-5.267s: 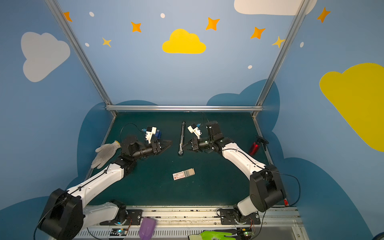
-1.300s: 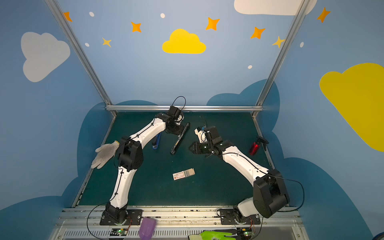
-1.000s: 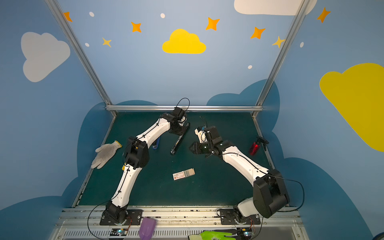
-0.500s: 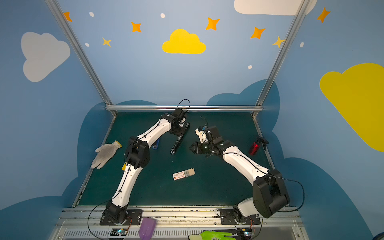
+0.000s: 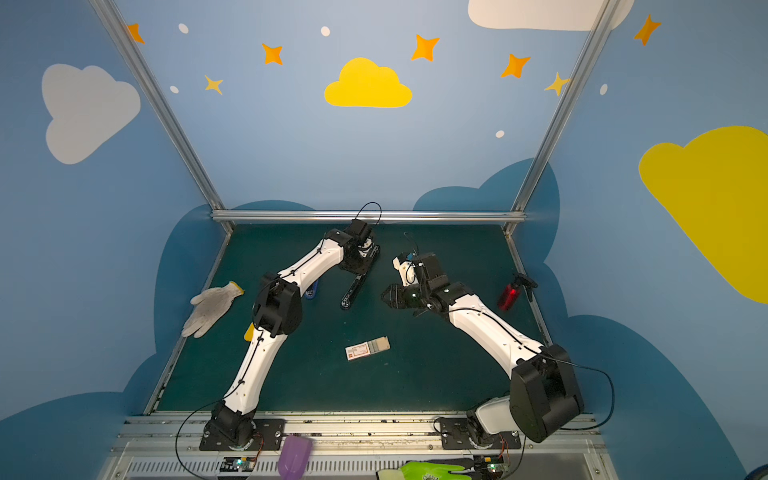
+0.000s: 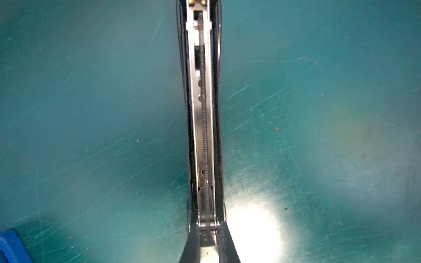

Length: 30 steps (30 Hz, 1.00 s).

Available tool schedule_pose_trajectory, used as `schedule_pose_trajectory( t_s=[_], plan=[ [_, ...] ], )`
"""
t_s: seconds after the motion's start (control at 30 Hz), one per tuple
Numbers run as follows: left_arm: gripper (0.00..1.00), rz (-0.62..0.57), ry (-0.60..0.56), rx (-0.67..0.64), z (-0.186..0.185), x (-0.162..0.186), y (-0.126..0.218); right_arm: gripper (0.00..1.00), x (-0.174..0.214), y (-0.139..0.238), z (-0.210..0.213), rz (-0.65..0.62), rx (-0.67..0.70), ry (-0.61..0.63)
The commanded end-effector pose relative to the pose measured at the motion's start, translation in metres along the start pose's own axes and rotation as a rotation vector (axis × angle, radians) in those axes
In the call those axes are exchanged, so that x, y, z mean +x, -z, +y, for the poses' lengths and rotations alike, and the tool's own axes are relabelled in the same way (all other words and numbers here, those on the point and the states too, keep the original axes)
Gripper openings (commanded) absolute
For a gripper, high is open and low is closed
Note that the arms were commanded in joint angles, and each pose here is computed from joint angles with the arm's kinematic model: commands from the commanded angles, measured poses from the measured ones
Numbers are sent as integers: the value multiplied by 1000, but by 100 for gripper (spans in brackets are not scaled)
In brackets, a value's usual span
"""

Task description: Load the staples into the stapler

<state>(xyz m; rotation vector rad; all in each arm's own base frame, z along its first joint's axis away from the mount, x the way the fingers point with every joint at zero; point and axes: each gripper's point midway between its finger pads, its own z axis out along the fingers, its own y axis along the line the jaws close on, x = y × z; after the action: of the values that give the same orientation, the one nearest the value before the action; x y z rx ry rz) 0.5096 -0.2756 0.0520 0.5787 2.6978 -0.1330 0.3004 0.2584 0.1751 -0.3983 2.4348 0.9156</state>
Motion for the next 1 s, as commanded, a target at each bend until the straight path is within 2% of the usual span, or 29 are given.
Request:
schedule_pose_trajectory(
  t_s=[0.0, 0.13, 0.37, 0.63, 0.97],
  plan=[
    [12, 35, -19, -21, 1, 12, -8, 43, 1, 7, -1, -7, 5, -2],
    [13, 32, -16, -31, 2, 16, -4, 43, 0, 6, -1, -8, 3, -5],
    [24, 3, -24, -49, 2, 21, 10, 42, 0, 6, 1, -8, -7, -11],
    [30, -32, -21, -50, -2, 28, 32, 43, 3, 7, 0, -6, -5, -13],
    [39, -108, 28, -44, 4, 7, 63, 42, 6, 6, -1, 2, -6, -19]
  ],
)
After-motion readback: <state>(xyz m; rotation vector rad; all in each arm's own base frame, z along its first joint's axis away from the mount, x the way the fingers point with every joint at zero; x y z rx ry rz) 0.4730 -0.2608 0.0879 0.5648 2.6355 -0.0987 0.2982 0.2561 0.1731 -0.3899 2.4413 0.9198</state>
